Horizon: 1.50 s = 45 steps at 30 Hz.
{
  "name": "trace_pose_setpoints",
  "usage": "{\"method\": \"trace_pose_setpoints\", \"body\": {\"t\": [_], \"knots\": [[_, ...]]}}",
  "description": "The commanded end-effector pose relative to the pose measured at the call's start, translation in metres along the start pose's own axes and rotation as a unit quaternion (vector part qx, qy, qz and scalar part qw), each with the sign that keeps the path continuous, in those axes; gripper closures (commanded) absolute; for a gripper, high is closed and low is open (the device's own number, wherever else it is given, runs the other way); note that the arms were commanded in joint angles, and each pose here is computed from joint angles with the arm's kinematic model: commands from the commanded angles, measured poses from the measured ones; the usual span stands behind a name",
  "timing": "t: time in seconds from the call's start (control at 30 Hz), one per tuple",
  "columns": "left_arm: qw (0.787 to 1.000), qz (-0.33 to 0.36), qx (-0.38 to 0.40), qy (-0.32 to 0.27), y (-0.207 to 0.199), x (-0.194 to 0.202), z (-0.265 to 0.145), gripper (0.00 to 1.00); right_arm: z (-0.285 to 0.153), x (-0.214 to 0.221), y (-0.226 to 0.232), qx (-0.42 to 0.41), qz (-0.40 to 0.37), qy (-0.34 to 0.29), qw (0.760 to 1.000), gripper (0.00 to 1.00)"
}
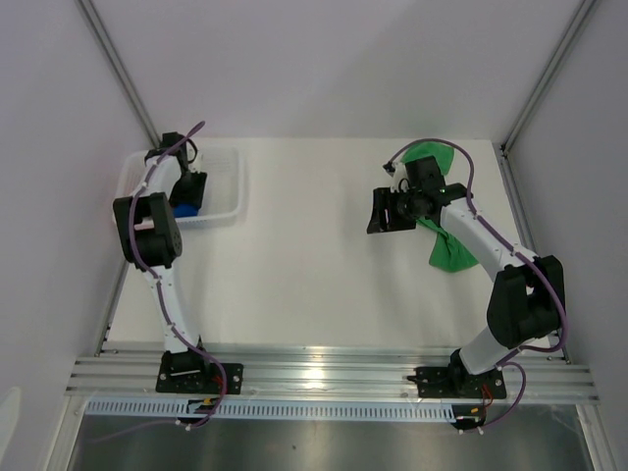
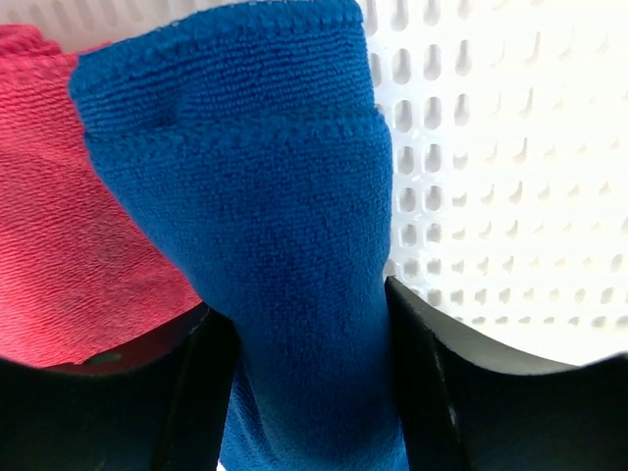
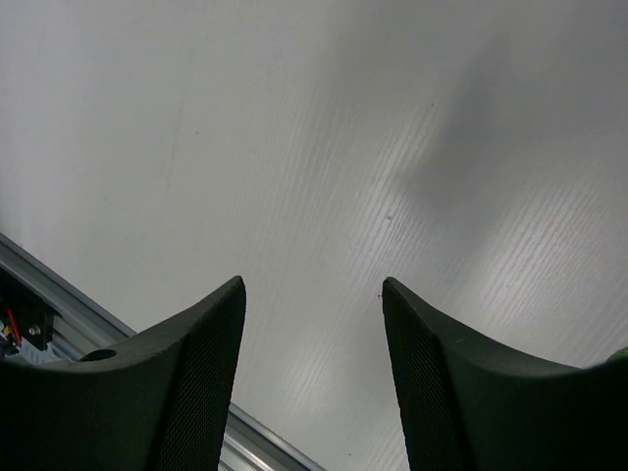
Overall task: Roll the towels
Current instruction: Place the rolled towel into the container
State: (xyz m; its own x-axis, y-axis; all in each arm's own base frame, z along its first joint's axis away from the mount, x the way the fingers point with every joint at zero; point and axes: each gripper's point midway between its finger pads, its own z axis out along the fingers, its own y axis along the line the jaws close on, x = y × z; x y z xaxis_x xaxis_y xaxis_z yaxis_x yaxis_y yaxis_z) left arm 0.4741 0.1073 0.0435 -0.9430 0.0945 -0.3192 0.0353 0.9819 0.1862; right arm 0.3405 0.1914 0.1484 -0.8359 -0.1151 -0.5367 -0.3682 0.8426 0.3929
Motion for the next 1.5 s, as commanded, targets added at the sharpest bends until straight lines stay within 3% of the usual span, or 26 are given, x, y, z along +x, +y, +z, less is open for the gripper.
{"method": "trace_pose_setpoints", "body": {"t": [0.0,0.13,0.37,0.77,1.17,1.3,1.47], "knots": [[0.998,-0.026,0.042,-0.034,-0.008,-0.015,-0.035,0.39,-0.012,-0.011,0.005,-0.009,-0.013,-0.027,0.999,0.39],[0.997,-0.021,0.06,-0.045,-0.013,-0.02,-0.035,0.39,-0.011,-0.011,0.004,-0.01,-0.013,-0.027,1.0,0.39],[0.997,-0.019,0.023,-0.074,0.004,-0.037,-0.047,0.32,-0.012,-0.011,0.004,-0.011,-0.013,-0.027,1.0,0.39],[0.998,0.029,0.043,-0.031,-0.009,-0.009,-0.051,0.16,-0.007,-0.011,0.004,-0.016,-0.011,-0.023,1.0,0.39],[0.997,0.069,0.036,0.029,-0.013,0.02,-0.036,0.18,-0.006,-0.015,0.004,-0.017,-0.011,-0.026,0.999,0.39],[0.995,0.075,0.028,0.053,-0.013,0.029,-0.027,0.28,-0.007,-0.016,0.004,-0.019,-0.009,-0.028,0.999,0.39],[0.993,0.109,-0.029,0.043,0.006,0.021,-0.027,0.37,-0.007,-0.015,0.003,-0.019,-0.01,-0.029,0.999,0.39]]}}
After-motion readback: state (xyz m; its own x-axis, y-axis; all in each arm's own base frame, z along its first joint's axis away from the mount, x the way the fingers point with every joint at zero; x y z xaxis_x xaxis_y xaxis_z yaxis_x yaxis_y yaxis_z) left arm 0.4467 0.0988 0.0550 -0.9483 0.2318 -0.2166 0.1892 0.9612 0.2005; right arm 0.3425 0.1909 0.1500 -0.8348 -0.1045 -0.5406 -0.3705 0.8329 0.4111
